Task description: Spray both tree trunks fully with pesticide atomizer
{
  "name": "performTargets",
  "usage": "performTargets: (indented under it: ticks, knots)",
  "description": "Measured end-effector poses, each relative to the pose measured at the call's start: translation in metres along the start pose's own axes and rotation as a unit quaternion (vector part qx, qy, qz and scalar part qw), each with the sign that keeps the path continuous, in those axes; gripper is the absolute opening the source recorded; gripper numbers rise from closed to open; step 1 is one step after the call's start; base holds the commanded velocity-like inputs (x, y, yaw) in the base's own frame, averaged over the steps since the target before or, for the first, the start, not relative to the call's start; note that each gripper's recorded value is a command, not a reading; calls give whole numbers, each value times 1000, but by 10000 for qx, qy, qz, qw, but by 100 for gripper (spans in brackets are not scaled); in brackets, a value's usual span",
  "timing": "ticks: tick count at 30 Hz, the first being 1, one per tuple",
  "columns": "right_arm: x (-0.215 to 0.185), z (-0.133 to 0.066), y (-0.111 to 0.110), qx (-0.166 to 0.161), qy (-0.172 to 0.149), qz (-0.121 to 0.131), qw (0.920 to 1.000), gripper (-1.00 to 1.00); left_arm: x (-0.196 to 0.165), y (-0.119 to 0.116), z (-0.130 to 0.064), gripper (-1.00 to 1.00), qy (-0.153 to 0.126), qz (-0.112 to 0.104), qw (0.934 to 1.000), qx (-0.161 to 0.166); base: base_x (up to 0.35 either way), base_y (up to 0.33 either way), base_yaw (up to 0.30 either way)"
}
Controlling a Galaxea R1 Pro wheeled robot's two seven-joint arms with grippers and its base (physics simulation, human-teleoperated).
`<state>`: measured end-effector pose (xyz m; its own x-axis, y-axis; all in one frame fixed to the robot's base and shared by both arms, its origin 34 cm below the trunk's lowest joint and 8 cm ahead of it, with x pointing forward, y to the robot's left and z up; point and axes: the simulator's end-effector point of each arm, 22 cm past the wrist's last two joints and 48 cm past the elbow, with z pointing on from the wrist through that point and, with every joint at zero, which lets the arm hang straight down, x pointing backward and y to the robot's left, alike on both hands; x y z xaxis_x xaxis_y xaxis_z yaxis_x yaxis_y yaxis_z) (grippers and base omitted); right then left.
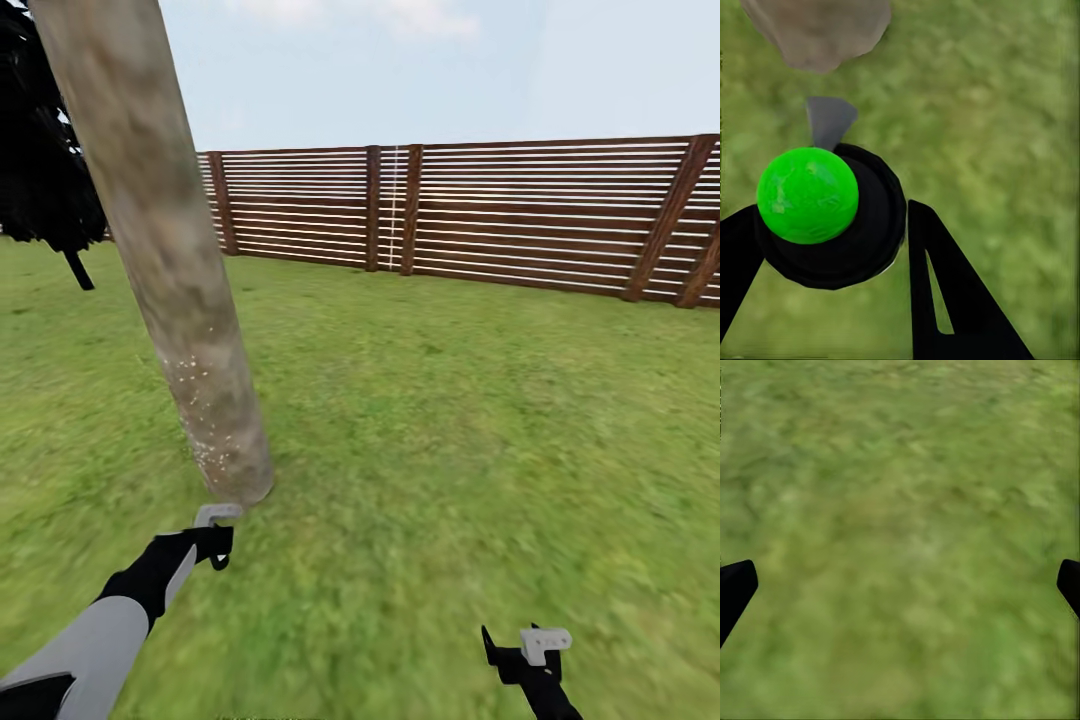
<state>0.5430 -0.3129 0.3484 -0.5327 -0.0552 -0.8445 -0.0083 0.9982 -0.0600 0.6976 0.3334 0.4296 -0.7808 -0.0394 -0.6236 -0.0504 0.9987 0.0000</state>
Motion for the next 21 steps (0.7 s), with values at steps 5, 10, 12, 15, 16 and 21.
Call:
performTargets:
  ticks: [5, 10, 12, 15, 16, 21]
  knots:
    - [0, 0, 0, -1, -2, 0, 10000, 100, 4, 15, 0, -100, 24, -322, 9993, -172, 0, -271, 162]
    - [1, -1, -3, 14, 8, -21, 10000, 100, 5, 20, 0, -100, 22, -374, 9988, -323, 0, -271, 4]
    - [1, -1, -4, 19, 8, -23, 10000, 100, 5, 20, 0, -100, 23, -374, 9988, -324, 0, -271, 0]
    - [1, -1, -4, 18, 5, -18, 10000, 100, 5, 20, 0, -100, 20, -375, 9988, -324, 0, -271, 16]
    - [1, -1, -2, 9, 6, -13, 10000, 100, 5, 20, 0, -100, 20, -374, 9988, -324, 0, -271, 154]
    - [1, -1, 0, 0, 5, -2, 10000, 100, 5, 20, 0, -100, 20, -375, 9988, -324, 0, -271, 254]
